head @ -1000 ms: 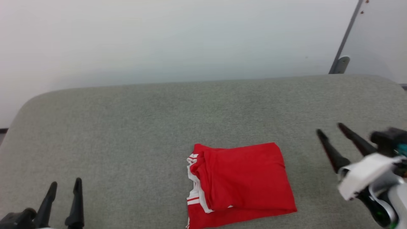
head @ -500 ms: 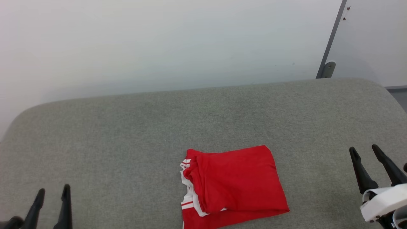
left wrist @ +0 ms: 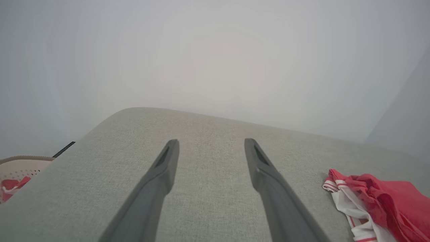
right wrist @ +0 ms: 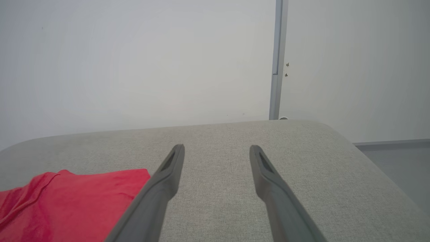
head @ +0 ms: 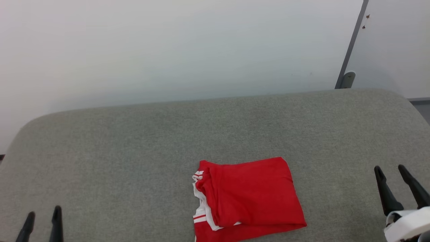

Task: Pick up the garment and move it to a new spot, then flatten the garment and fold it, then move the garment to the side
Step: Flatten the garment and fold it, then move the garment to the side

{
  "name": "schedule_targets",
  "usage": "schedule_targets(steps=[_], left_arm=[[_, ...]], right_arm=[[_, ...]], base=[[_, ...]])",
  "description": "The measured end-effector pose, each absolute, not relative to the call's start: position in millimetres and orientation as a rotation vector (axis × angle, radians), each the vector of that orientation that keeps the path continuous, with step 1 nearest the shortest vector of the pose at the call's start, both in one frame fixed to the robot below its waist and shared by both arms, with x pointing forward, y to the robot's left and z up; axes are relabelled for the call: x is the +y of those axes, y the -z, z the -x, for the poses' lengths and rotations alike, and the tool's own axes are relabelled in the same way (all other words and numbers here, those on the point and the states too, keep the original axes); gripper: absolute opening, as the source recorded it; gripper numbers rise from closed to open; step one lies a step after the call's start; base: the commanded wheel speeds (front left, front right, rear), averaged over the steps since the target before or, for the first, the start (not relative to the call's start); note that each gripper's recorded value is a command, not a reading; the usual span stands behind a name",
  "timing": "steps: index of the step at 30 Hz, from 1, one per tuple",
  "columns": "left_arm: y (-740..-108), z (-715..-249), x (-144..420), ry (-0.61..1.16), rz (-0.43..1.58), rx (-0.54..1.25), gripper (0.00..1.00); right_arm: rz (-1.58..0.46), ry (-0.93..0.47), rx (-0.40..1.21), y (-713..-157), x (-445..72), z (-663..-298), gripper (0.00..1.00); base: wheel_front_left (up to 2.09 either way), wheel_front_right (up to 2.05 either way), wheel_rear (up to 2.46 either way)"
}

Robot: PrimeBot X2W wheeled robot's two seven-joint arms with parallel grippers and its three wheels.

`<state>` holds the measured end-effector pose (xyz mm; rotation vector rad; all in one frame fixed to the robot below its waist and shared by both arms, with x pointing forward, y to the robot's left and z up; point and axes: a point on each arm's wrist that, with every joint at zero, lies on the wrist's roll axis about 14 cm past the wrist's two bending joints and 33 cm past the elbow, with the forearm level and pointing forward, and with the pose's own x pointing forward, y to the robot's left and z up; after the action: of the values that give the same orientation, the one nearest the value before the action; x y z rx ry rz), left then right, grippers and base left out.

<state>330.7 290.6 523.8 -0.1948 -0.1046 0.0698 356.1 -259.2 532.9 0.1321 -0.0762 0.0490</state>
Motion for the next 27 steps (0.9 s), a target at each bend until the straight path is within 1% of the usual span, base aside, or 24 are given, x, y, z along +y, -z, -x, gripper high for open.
schedule_targets(steps=[9,14,24,27], left_arm=[[-521.2,-321.4,299.3,-0.097,0.205,-0.103,1.0],[-516.6,-316.5,300.8,-0.107,0.214,-0.093,1.0],[-503.8,-297.9,315.0,-0.163,0.238,-0.051,1.0],[-499.0,-291.0,318.6,-0.182,0.244,-0.036,1.0]], right_arm=[[-0.148,-0.056,-0.063,-529.6,-254.1,-354.9,1.0],[-0.154,-0.091,-0.029,-524.3,-241.3,-359.5,1.0],[-0.18,-0.253,0.155,-493.1,-176.2,-382.7,1.0],[-0.183,-0.282,0.22,-480.3,-161.6,-390.1,1.0]], base=[[0.0,0.0,0.0],[0.0,0.0,0.0],[0.0,0.0,0.0],[0.0,0.0,0.0]])
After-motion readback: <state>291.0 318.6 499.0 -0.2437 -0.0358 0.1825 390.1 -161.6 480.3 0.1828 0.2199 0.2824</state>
